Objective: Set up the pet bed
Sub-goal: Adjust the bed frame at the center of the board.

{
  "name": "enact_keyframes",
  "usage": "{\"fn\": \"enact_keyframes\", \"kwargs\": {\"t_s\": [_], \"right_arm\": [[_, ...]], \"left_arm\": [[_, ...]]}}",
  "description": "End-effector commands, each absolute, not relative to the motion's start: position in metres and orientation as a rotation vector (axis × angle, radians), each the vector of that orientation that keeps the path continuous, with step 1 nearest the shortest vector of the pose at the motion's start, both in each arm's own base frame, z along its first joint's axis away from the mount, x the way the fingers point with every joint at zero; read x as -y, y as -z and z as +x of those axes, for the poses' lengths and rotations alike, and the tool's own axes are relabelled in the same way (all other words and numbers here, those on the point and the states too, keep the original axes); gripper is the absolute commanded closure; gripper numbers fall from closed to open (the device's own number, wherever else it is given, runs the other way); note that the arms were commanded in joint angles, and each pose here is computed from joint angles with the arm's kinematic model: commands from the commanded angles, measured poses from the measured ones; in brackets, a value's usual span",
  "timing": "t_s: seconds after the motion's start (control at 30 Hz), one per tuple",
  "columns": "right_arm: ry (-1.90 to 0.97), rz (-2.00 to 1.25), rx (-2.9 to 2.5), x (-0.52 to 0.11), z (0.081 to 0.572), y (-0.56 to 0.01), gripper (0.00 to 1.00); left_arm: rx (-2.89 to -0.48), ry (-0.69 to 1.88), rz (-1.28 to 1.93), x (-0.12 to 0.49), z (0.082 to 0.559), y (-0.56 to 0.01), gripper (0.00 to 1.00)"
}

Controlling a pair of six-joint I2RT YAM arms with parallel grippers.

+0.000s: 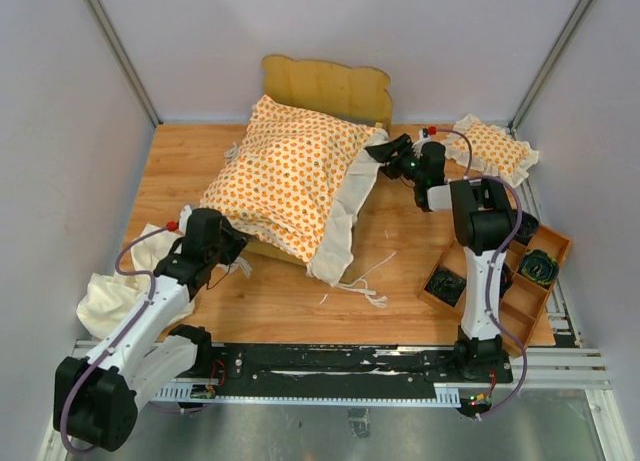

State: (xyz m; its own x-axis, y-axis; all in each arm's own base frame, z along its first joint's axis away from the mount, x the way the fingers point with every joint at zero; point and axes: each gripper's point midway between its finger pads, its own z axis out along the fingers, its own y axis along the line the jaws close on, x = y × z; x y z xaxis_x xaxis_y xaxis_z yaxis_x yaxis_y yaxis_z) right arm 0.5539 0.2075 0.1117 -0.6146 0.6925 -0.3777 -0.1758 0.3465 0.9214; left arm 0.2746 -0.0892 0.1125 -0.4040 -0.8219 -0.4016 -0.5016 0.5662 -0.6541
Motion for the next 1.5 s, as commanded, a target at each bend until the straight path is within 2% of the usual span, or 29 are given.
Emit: {"fn": "enact_keyframes", "kwargs": {"t_s": [0.0, 0.2, 0.5, 0.8, 1.07, 1.17, 1.2, 1.23, 1.27, 1.3, 1.33, 1.4, 1.47], "right_arm": [[-1.456, -0.050, -1.339, -0.218, 0.505, -0.285, 1.00], [-1.425, -0.032, -1.367, -0.210, 0.469, -0.275, 1.00], [-1.371, 0.231, -1.529, -0.181, 0.432, -0.204, 1.00], [-1.361, 0.340, -1.582, -0.176, 0.402, -0.174, 0.99], [-1.302, 0.391, -1.693, -0.175, 0.379, -0.153, 0.89], [-1.296, 0.372, -1.751, -0.178, 0.375, -0.144, 0.77], [-1.285, 0.372, -1.782, -0.178, 0.374, -0.139, 0.68], [-1.273, 0.374, -1.808, -0.178, 0.373, -0.135, 0.61], [-1.259, 0.372, -1.836, -0.178, 0.372, -0.131, 0.56], [-1.244, 0.369, -1.868, -0.177, 0.370, -0.126, 0.53], [-1.229, 0.361, -1.895, -0.177, 0.369, -0.124, 0.52], [-1.190, 0.348, -1.954, -0.176, 0.364, -0.119, 0.50], [-1.124, 0.332, -2.022, -0.171, 0.359, -0.115, 0.50]], "left_arm": [[-2.078, 0.383, -0.969, 0.064, 0.271, -0.096, 1.00], [-1.999, 0.397, -0.788, 0.064, 0.283, -0.116, 1.00], [-1.877, 0.370, -0.540, 0.070, 0.326, -0.155, 1.00], [-1.814, 0.225, -0.499, 0.059, 0.386, -0.183, 1.00], [-1.863, 0.211, -0.518, 0.051, 0.432, -0.171, 1.00], [-1.863, 0.227, -0.509, 0.050, 0.442, -0.174, 1.00], [-1.865, 0.236, -0.505, 0.051, 0.446, -0.178, 1.00], [-1.878, 0.246, -0.498, 0.052, 0.448, -0.180, 0.96], [-1.894, 0.250, -0.492, 0.053, 0.448, -0.180, 0.88], [-1.911, 0.253, -0.486, 0.055, 0.447, -0.180, 0.78], [-1.931, 0.250, -0.487, 0.055, 0.444, -0.178, 0.63], [-1.952, 0.239, -0.504, 0.053, 0.437, -0.177, 0.47], [-1.960, 0.228, -0.505, 0.050, 0.427, -0.180, 0.42]]}}
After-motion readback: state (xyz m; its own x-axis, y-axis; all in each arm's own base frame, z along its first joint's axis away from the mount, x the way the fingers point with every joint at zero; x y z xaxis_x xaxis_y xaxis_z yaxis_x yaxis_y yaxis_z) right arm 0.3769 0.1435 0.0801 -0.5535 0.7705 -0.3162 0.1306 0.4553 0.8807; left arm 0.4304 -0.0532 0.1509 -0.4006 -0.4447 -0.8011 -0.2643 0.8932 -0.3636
